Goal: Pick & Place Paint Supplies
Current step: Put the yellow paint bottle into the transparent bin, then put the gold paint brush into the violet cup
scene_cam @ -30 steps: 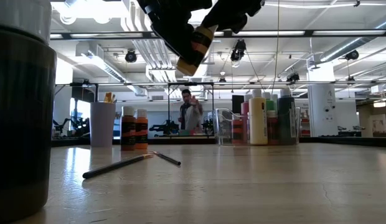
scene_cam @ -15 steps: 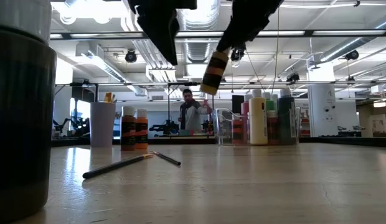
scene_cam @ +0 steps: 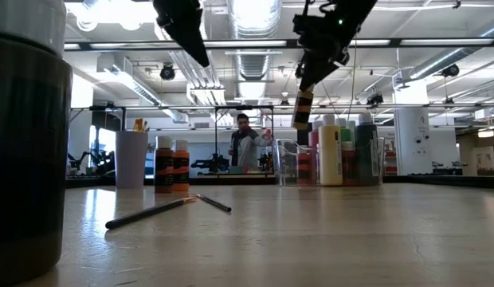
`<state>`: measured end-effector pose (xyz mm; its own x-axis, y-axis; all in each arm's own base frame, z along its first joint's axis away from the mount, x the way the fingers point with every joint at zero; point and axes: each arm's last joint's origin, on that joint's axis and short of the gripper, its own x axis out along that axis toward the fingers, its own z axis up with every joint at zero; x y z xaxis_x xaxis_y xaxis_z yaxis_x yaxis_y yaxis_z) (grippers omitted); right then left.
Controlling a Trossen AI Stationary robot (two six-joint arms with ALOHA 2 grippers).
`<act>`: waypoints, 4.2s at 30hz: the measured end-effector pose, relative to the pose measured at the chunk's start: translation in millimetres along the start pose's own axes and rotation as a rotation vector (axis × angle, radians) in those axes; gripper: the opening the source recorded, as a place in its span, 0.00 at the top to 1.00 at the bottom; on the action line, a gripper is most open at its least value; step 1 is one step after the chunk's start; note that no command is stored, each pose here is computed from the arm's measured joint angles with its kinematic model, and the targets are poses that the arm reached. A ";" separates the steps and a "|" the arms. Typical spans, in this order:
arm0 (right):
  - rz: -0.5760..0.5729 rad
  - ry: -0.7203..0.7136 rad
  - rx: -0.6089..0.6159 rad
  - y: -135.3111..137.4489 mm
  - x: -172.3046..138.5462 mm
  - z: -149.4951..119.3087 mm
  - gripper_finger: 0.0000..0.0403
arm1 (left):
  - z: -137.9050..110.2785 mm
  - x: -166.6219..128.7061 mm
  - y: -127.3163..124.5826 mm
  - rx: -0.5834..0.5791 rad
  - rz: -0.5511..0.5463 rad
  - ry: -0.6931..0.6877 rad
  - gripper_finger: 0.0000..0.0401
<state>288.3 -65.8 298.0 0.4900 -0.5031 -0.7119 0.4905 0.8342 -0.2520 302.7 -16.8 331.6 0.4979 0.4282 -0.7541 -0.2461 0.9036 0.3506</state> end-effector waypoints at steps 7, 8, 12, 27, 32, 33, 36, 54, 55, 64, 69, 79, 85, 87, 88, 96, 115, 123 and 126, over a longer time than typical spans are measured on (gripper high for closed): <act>-0.085 0.030 0.044 -36.6 15.5 1.3 0.72 | -26.9 4.7 0.7 -0.059 -0.016 -0.292 0.41; -0.092 0.032 0.050 -40.0 16.6 1.2 0.72 | -30.4 5.8 0.5 -0.068 -0.017 -0.325 0.41; -0.028 0.036 0.055 -46.8 19.6 1.3 0.72 | -42.6 6.7 1.2 -0.100 -0.024 -0.390 0.41; 0.037 0.035 0.061 -60.6 43.5 5.5 0.72 | -44.8 3.0 3.4 -0.105 -0.025 -0.403 0.41; 0.028 0.081 0.020 -61.2 65.1 13.3 0.72 | -44.6 2.9 3.5 -0.084 -0.020 -0.405 0.41; 0.020 0.090 0.019 -62.8 66.9 15.3 0.72 | -44.7 2.9 3.5 -0.084 -0.020 -0.405 0.41; 0.012 0.131 0.028 -68.8 72.7 19.8 0.72 | -44.7 3.0 3.4 -0.084 -0.020 -0.405 0.41; 0.069 0.278 0.021 -65.4 102.9 -6.1 0.72 | -45.4 2.9 3.5 -0.081 -0.020 -0.399 0.41; 0.067 0.275 0.020 -66.0 103.6 -6.5 0.72 | -45.5 3.0 3.5 -0.080 -0.020 -0.398 0.41; 0.087 0.263 0.020 -65.6 105.1 -7.8 0.72 | -45.5 3.0 3.5 -0.082 -0.020 -0.398 0.41; 0.117 0.283 0.011 -62.8 109.3 -14.9 0.72 | -45.9 3.2 3.5 -0.080 -0.020 -0.394 0.41; 0.105 0.290 0.000 -63.0 112.1 -21.9 0.72 | -46.2 3.3 3.4 -0.079 -0.020 -0.391 0.41; 0.106 0.291 -0.003 -63.1 112.2 -22.1 0.65 | -46.2 3.4 3.4 -0.079 -0.020 -0.391 0.41; 0.106 0.290 -0.003 -62.9 112.2 -22.1 0.62 | -46.2 3.4 3.4 -0.079 -0.020 -0.392 0.41; 0.107 0.290 -0.003 -62.9 112.2 -22.1 0.62 | -46.2 3.4 3.4 -0.079 -0.020 -0.392 0.41; 0.107 0.292 -0.008 -62.9 112.4 -22.4 0.69 | -46.0 3.3 3.4 -0.080 -0.020 -0.394 0.41; 0.059 0.257 -0.035 -67.1 98.5 -18.3 0.58 | -46.1 3.3 3.4 -0.077 -0.020 -0.392 0.41; 0.051 0.214 -0.043 -70.9 84.4 -13.7 0.64 | -46.2 3.4 3.4 -0.076 -0.019 -0.392 0.41; 0.038 0.170 -0.032 -74.6 70.8 -9.4 0.65 | -45.8 2.9 3.6 -0.076 -0.019 -0.393 0.41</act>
<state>279.6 -161.5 260.3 0.3772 -0.4281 -0.8213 0.4498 0.8598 -0.2416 265.1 -12.8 305.2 0.7798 0.3960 -0.4849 -0.2871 0.9145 0.2852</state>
